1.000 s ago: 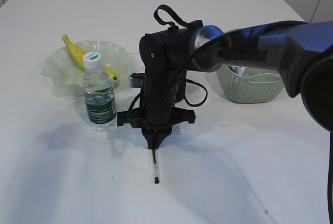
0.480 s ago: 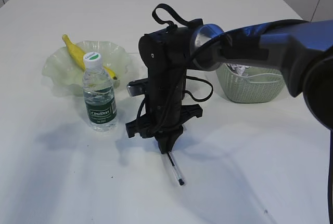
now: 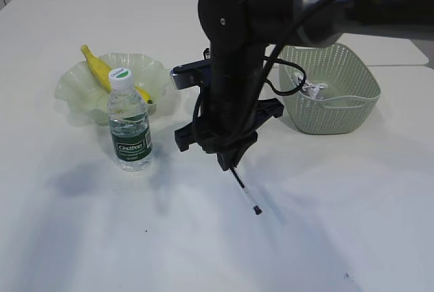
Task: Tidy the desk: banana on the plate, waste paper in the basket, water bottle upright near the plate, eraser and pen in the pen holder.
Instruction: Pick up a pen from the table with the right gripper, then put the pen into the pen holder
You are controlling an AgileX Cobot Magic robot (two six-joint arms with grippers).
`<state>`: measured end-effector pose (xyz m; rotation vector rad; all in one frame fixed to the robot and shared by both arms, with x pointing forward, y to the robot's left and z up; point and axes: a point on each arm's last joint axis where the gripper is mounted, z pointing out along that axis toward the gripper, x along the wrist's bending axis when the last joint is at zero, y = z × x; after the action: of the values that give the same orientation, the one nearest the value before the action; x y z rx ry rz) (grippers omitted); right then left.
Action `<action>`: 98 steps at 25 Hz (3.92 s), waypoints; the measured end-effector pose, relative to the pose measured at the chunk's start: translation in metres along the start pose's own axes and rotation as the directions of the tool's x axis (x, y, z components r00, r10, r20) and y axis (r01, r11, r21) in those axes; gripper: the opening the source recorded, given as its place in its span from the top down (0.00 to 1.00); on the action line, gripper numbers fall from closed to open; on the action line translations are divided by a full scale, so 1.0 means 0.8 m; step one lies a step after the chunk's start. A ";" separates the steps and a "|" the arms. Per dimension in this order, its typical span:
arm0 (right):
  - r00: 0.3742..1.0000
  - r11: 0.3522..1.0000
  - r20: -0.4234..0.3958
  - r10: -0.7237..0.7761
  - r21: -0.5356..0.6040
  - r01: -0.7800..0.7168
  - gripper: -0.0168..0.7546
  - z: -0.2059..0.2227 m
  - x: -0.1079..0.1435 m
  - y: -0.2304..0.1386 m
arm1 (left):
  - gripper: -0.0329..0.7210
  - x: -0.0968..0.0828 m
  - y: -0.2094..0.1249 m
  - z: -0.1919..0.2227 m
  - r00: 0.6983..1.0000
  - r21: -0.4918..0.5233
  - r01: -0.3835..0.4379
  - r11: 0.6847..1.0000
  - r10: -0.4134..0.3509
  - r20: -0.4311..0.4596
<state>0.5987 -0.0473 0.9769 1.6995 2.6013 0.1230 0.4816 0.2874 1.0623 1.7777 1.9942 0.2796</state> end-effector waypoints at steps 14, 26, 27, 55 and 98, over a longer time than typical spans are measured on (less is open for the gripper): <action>0.999 0.977 -0.044 -0.029 -0.214 0.019 0.92 -0.048 -0.036 -0.151 | 0.49 0.000 -0.002 0.000 1.000 0.019 0.000 1.000 0.000 -0.001; 0.998 0.765 -0.054 -0.029 -0.644 -0.012 0.92 -0.070 -0.061 -0.107 | 0.49 0.000 -0.003 0.000 1.000 0.022 0.000 1.000 0.000 -0.001; 0.998 0.739 -0.051 -0.026 -0.674 -0.015 0.92 -0.071 -0.064 -0.102 | 0.49 0.000 -0.003 0.000 1.000 0.022 0.000 1.000 0.000 -0.001; 0.997 0.243 0.075 -0.019 -0.967 0.077 0.92 -0.032 -0.110 0.023 | 0.52 0.001 -0.003 0.000 1.000 0.030 -0.004 1.000 0.004 -0.005; 0.995 0.392 0.090 -0.043 -0.914 0.099 0.88 0.040 -0.131 0.052 | 0.52 -0.003 0.003 0.000 1.000 -0.027 0.020 0.999 -0.020 0.024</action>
<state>0.6812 -0.1250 0.9469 1.0748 1.8215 1.2462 0.4839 0.2857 1.0638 1.7360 1.9815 0.2766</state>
